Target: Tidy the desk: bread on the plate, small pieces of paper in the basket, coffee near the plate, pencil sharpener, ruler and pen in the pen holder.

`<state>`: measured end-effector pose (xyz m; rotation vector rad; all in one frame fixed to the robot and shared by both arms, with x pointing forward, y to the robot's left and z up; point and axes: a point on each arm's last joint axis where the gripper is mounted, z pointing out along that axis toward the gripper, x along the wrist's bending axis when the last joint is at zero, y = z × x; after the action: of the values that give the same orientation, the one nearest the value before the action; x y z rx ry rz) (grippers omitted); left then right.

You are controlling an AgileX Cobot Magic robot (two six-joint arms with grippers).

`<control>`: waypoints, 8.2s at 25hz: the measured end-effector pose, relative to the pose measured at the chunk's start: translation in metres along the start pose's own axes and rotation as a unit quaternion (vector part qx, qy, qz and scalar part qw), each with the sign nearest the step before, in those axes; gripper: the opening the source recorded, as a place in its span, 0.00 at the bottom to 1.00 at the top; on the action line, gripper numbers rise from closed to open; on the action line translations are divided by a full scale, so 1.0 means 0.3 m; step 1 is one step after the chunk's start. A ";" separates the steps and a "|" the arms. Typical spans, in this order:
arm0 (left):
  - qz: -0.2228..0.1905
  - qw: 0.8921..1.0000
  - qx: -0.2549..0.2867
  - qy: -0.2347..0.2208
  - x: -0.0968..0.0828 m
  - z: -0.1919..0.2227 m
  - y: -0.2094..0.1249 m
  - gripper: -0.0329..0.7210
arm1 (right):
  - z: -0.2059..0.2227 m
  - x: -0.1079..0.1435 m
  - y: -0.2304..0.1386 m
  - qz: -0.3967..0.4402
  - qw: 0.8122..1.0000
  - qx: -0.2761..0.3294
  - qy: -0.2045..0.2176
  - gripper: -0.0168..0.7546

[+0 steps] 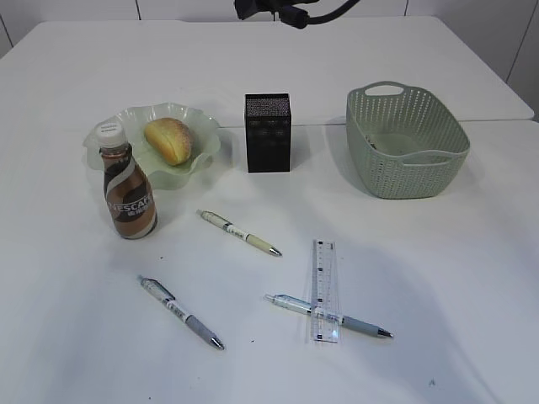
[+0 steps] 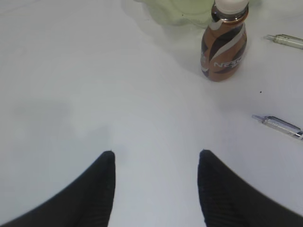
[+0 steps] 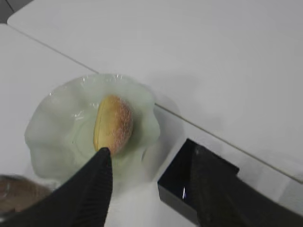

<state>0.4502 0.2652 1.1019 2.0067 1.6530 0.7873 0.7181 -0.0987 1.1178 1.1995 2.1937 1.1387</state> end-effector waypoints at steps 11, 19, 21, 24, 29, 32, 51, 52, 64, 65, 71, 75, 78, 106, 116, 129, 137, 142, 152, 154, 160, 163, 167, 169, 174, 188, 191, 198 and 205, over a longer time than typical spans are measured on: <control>-0.008 1.000 0.004 -0.008 -0.005 0.000 -0.003 0.56 | -0.151 0.031 -0.039 -0.017 0.990 0.139 0.013 0.57; -0.023 0.999 0.028 -0.021 -0.013 -0.001 -0.017 0.56 | -0.259 0.038 -0.088 0.058 0.982 0.176 -0.031 0.57; -0.026 0.999 0.035 -0.023 -0.014 -0.001 -0.021 0.56 | -0.282 0.043 -0.100 0.082 0.979 0.182 -0.036 0.57; -0.029 0.998 0.042 -0.022 -0.010 -0.018 -0.011 0.56 | -0.308 0.051 -0.124 0.118 0.973 0.192 -0.042 0.57; -0.037 0.999 0.025 -0.020 0.003 -0.074 0.039 0.55 | -0.336 0.069 -0.188 0.175 0.958 0.223 -0.045 0.57; -0.042 0.999 0.013 -0.021 0.010 -0.108 0.068 0.55 | -0.329 0.075 -0.232 0.199 0.948 0.245 -0.046 0.57; -0.056 0.995 0.078 -0.033 0.006 -0.140 0.045 0.55 | -0.164 0.159 -0.497 0.268 0.878 0.385 -0.096 0.58; -0.056 0.995 0.079 -0.033 0.006 -0.140 0.045 0.55 | -0.148 0.157 -0.508 0.278 0.872 0.389 -0.102 0.58; -0.055 0.994 0.086 -0.032 0.006 -0.141 0.040 0.55 | 0.001 0.143 -0.624 0.295 0.840 0.439 -0.118 0.70; -0.055 0.994 0.087 -0.032 0.006 -0.141 0.040 0.55 | 0.017 0.141 -0.632 0.296 0.841 0.437 -0.118 0.70; -0.055 0.994 0.088 -0.032 0.006 -0.141 0.039 0.55 | 0.073 0.139 -0.661 0.305 0.843 0.427 -0.113 0.70; -0.055 0.994 0.088 -0.032 0.006 -0.141 0.039 0.55 | 0.100 0.135 -0.679 0.306 0.844 0.426 -0.114 0.70; -0.055 0.994 0.088 -0.032 0.006 -0.141 0.039 0.55 | 0.112 0.133 -0.681 0.307 0.848 0.416 -0.113 0.70; -0.050 0.995 0.087 -0.022 0.013 -0.140 0.040 0.54 | 0.178 0.131 -0.746 0.314 0.838 0.432 -0.113 0.70; -0.050 0.995 0.088 -0.022 0.013 -0.141 0.039 0.54 | 0.191 0.130 -0.769 0.313 0.831 0.445 -0.116 0.70; -0.050 0.995 0.087 -0.021 0.013 -0.141 0.039 0.54 | 0.193 0.130 -0.771 0.313 0.830 0.446 -0.116 0.70; -0.049 0.995 0.088 -0.021 0.013 -0.141 0.039 0.53 | 0.193 0.130 -0.772 0.313 0.830 0.448 -0.116 0.70; -0.049 0.995 0.088 -0.021 0.013 -0.141 0.039 0.53 | 0.193 0.130 -0.772 0.312 0.830 0.448 -0.116 0.67; -0.049 0.995 0.088 -0.020 0.014 -0.141 0.039 0.53 | 0.193 0.128 -0.772 0.308 0.831 0.448 -0.119 0.41; -0.049 0.995 0.088 -0.020 0.014 -0.141 0.039 0.52 | 0.193 0.128 -0.772 0.308 0.831 0.448 -0.119 0.40; -0.049 0.995 0.088 -0.020 0.014 -0.141 0.039 0.52 | 0.193 0.127 -0.773 0.308 0.831 0.448 -0.120 0.40; -0.049 0.995 0.088 -0.020 0.014 -0.141 0.039 0.52 | 0.191 0.128 -0.774 0.304 0.831 0.451 -0.118 0.40; -0.049 0.995 0.088 -0.020 0.014 -0.141 0.039 0.52 | 0.186 0.128 -0.777 0.296 0.828 0.461 -0.116 0.40; -0.049 0.995 0.088 -0.019 0.014 -0.141 0.039 0.52 | 0.183 0.129 -0.767 0.291 0.828 0.465 -0.113 0.40; -0.048 0.995 0.086 -0.018 0.015 -0.140 0.040 0.51 | 0.179 0.126 -0.705 0.287 0.836 0.455 -0.108 0.40; -0.045 0.997 0.068 -0.015 0.018 -0.139 0.051 0.50 | 0.160 0.121 -0.569 0.279 0.863 0.411 -0.094 0.40; -0.042 0.998 0.055 -0.010 0.021 -0.138 0.058 0.50 | 0.120 0.120 -0.530 0.271 0.872 0.395 -0.097 0.40; -0.041 0.999 0.028 -0.011 0.021 -0.136 0.075 0.50 | 0.000 0.114 -0.431 0.248 0.896 0.350 -0.112 0.40; -0.041 0.999 0.012 -0.013 0.020 -0.136 0.084 0.50 | -0.155 0.111 -0.327 0.226 0.920 0.293 -0.130 0.40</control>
<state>0.4428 0.2646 1.1497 1.9427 1.7264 0.7113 0.6189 -0.1226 1.0678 2.0552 2.1649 0.4004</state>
